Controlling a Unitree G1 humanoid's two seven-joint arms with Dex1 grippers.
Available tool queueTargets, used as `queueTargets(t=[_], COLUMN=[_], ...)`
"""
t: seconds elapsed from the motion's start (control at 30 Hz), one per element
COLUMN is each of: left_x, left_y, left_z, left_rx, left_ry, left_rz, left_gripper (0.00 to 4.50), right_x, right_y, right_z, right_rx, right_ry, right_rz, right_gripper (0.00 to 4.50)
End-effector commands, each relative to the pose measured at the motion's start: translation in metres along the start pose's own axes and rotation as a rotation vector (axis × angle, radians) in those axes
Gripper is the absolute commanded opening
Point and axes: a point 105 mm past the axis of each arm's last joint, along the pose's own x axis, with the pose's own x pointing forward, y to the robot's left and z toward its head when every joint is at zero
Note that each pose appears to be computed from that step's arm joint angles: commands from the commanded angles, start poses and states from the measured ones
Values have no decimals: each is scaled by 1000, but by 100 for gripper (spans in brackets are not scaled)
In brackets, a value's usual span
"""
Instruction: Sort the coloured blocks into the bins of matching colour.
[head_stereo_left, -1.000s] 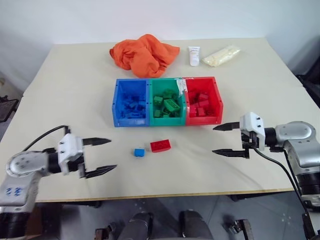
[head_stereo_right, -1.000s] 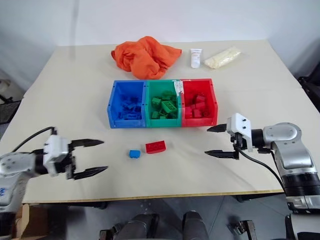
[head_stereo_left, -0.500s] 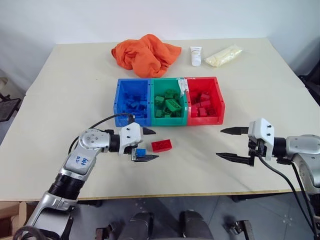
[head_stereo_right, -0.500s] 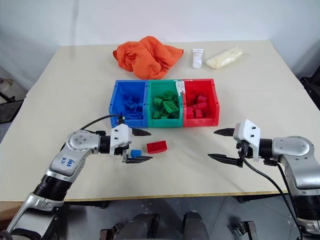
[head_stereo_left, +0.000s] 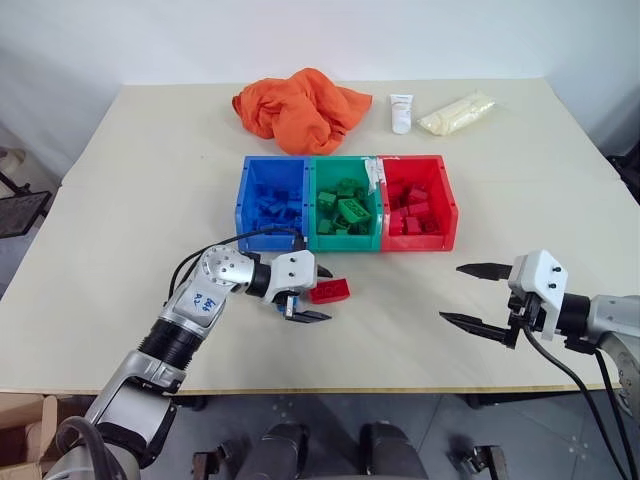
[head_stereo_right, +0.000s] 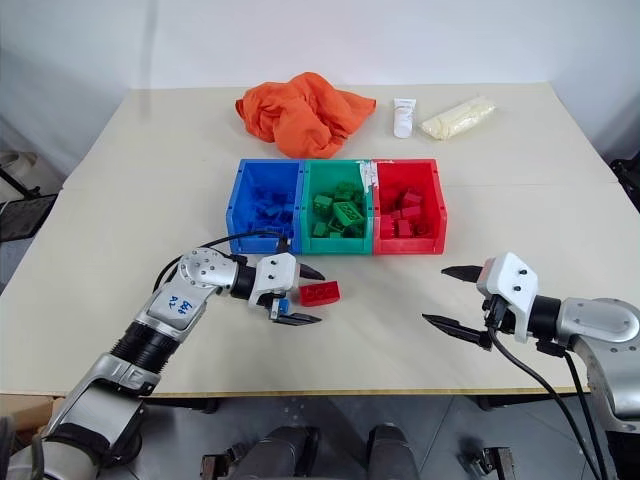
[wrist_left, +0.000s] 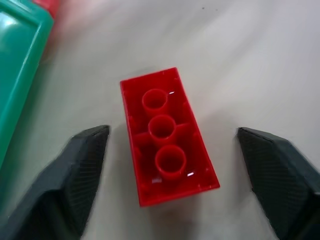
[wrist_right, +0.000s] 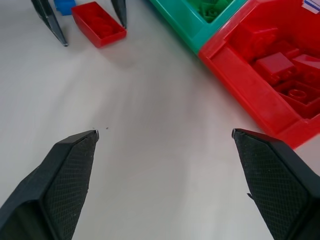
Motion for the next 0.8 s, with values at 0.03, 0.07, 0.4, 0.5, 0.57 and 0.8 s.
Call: queueTargets(t=[0.03,0.07,0.4,0.5,0.57,0.8], left_x=[3,3,6,10,15,36], left_y=[6,6,11,24,32,74], left_z=[8,9,27,47,57,98], left_rx=[32,34,66,66,68,132], left_ry=[-2,-2,-122,-201,-228,-300], left_rz=[1,-1,7,87,130,304], left_gripper=[294,261,150,150,150,150], right_x=[-7,-7,-16,-24,-30,-44], right_y=[-2,-2,-6,-10,-14,-20], right_z=[12,12,13,14,14,16], right_rx=[-37,-38,-31,-19,-10,-3], right_ry=[-22,-21,-27,-51,-62,-85], right_rz=[-32,-35,-88,-133,-171,-277], right_gripper=[450,450,450,450,450,450])
